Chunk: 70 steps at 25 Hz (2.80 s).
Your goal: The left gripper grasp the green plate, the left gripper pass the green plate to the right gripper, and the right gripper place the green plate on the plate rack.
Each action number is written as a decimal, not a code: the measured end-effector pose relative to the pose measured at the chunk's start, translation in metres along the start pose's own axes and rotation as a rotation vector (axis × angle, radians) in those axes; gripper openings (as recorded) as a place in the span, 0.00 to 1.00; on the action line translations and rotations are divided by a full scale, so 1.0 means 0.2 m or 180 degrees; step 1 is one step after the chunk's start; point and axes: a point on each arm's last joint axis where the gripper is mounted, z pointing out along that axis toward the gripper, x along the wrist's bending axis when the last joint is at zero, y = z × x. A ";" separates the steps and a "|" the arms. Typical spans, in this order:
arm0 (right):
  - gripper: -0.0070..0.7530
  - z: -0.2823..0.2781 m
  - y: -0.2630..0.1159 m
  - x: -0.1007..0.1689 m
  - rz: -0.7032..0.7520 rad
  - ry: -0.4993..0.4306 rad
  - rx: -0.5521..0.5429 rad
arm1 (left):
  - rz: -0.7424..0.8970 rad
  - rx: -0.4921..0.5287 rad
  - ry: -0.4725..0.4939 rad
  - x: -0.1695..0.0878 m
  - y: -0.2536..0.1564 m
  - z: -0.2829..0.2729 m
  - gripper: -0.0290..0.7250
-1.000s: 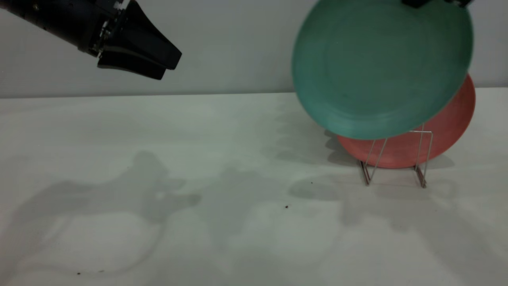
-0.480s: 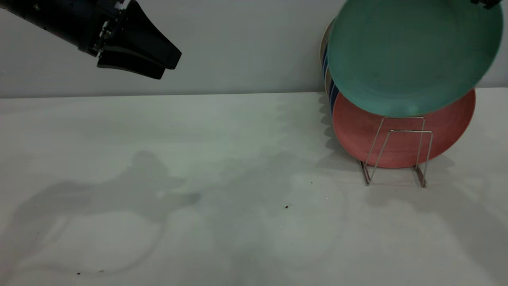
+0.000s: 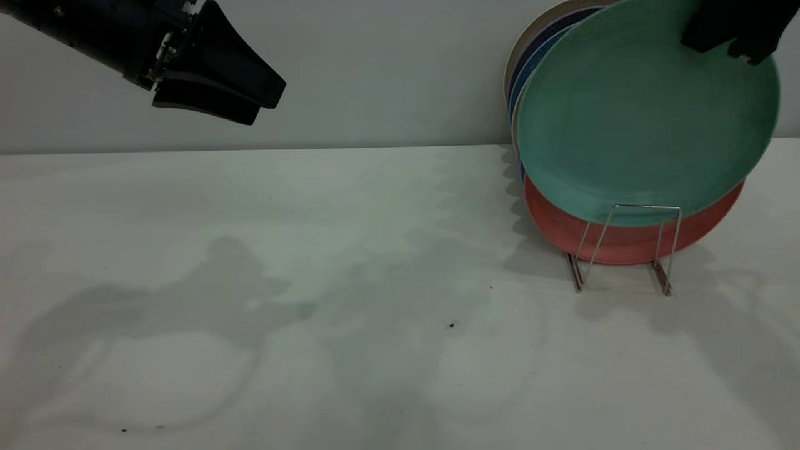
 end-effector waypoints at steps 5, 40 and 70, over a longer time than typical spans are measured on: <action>0.09 0.04 0.00 0.02 0.0144 0.0065 -0.0021 | -0.0003 0.0000 0.0000 0.00 0.00 0.00 0.82; 0.52 -0.92 0.07 0.22 0.2572 0.1461 0.0275 | 0.0095 0.0147 0.0921 -0.75 -0.02 -0.70 0.82; 0.52 -1.09 -0.54 0.97 0.3144 0.0329 0.0891 | -0.1030 0.0987 0.2168 -0.86 -0.98 -0.68 0.82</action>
